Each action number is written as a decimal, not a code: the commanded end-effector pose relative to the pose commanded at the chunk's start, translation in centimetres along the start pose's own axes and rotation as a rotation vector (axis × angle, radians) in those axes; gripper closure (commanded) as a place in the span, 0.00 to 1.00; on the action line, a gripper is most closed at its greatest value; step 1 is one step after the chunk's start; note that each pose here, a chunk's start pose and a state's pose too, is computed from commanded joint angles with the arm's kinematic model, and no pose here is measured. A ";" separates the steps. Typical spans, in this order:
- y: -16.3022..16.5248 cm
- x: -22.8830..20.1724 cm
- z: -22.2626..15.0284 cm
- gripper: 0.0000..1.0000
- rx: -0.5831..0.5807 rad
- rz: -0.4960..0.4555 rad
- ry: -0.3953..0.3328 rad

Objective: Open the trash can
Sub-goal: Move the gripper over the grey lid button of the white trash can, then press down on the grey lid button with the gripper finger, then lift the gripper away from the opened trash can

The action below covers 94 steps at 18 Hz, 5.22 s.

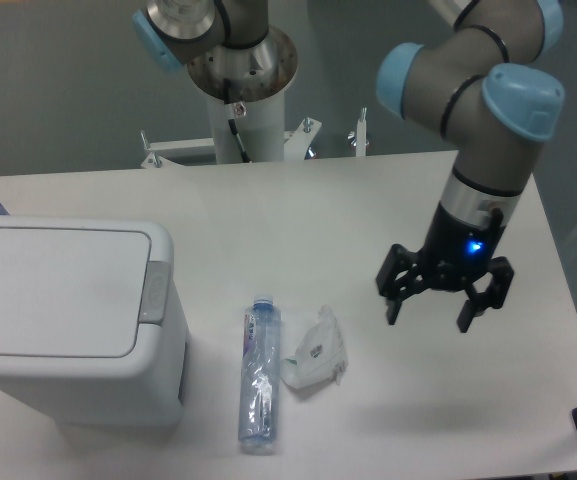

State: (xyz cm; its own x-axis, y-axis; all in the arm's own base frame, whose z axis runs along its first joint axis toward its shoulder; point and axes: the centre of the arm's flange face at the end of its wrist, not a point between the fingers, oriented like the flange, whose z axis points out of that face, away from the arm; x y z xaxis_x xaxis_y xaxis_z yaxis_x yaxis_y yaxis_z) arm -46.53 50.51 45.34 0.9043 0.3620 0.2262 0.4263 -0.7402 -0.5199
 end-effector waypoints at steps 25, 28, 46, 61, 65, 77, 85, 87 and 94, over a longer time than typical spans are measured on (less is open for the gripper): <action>2.9 17.6 1.0 0.00 -0.017 0.051 0.145; 2.9 17.8 1.3 0.00 -0.021 0.053 0.147; 3.0 17.7 1.6 0.00 -0.025 0.034 0.145; 3.0 17.6 2.1 0.00 -0.034 0.017 0.148; 2.8 17.7 1.7 0.00 -0.028 0.019 0.146; 2.8 6.2 1.4 0.00 -0.022 0.006 -0.075; 5.7 -6.1 2.4 0.00 -0.121 0.121 -0.222; 6.3 -7.4 3.1 0.00 -0.148 0.225 -0.211; 9.2 -11.4 4.5 0.00 -0.341 0.435 -0.282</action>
State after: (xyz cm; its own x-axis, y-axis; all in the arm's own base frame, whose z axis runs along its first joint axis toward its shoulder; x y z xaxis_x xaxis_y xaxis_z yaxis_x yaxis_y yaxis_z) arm -53.03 42.10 34.21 0.9764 0.0879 -0.1973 0.0449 -0.9761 -0.2126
